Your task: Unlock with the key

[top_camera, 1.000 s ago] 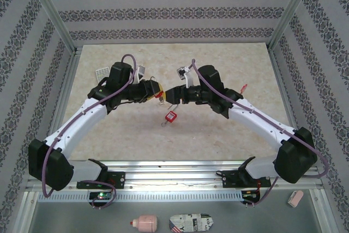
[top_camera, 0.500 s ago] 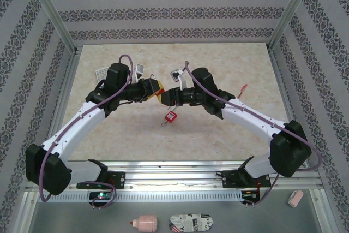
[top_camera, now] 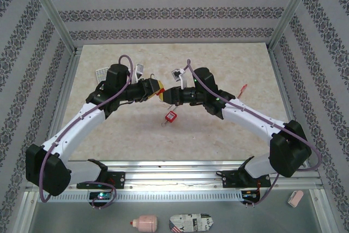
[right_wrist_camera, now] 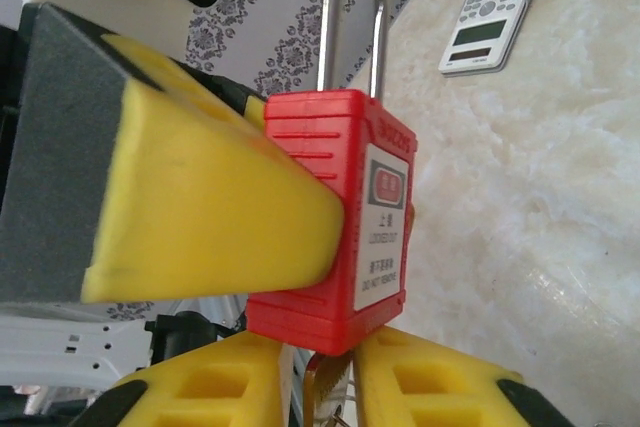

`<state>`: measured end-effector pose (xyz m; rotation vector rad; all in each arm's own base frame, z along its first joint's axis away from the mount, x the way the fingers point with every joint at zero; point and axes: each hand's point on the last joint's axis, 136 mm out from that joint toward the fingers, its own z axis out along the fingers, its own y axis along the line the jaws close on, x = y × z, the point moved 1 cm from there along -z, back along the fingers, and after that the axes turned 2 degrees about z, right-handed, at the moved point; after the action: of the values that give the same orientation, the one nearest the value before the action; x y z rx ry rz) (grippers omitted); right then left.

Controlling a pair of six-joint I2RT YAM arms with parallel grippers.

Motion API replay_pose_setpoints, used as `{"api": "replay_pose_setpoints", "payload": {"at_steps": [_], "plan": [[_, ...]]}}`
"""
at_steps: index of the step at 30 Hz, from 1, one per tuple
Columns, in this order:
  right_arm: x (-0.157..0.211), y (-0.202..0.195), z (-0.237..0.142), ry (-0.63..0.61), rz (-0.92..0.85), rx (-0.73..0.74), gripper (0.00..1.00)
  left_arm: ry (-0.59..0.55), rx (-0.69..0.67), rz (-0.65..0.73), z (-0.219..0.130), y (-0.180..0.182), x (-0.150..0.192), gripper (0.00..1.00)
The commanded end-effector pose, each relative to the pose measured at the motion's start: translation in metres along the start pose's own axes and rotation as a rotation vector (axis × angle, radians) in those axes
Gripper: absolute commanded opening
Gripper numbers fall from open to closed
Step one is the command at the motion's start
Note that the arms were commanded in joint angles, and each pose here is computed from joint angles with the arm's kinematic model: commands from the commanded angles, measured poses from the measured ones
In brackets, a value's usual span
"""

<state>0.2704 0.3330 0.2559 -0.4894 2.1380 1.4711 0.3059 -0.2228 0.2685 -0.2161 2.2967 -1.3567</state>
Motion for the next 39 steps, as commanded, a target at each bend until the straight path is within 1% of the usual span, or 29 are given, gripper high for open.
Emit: {"api": "replay_pose_setpoints", "payload": {"at_steps": [1,4,8,12,18,22,24,30,32,36,39], "plan": [[-0.005,0.004,-0.001,-0.017,-0.009,-0.036,0.22,-0.024,0.068,0.043,-0.007,-0.016,-0.003,0.00],[-0.002,0.001,-0.003,-0.019,0.001,-0.031,0.18,-0.025,0.069,0.046,-0.007,-0.016,-0.004,0.00],[-0.003,-0.001,-0.003,-0.024,0.014,-0.033,0.08,-0.023,0.087,0.051,-0.007,-0.019,-0.003,0.00],[-0.007,0.000,-0.004,-0.042,0.032,-0.054,0.00,-0.040,0.124,0.071,-0.009,-0.024,-0.003,0.00],[-0.020,0.006,-0.006,-0.087,0.071,-0.139,0.00,-0.070,0.219,0.120,-0.015,-0.037,-0.003,0.00],[-0.032,0.010,-0.010,-0.125,0.111,-0.227,0.00,-0.113,0.317,0.179,-0.023,-0.054,-0.005,0.00],[-0.036,0.012,-0.011,-0.132,0.114,-0.242,0.00,-0.135,0.363,0.206,-0.028,-0.062,-0.005,0.00],[-0.047,0.012,-0.014,-0.153,0.153,-0.285,0.00,-0.207,0.531,0.295,-0.049,-0.091,-0.005,0.00],[-0.053,0.012,-0.017,-0.166,0.166,-0.308,0.00,-0.243,0.630,0.330,-0.061,-0.104,-0.004,0.00],[-0.062,0.015,-0.015,-0.169,0.176,-0.330,0.00,-0.260,0.765,0.372,-0.074,-0.121,-0.001,0.00],[-0.073,0.018,-0.016,-0.183,0.188,-0.362,0.00,-0.260,0.823,0.422,-0.081,-0.135,-0.001,0.00]]}}
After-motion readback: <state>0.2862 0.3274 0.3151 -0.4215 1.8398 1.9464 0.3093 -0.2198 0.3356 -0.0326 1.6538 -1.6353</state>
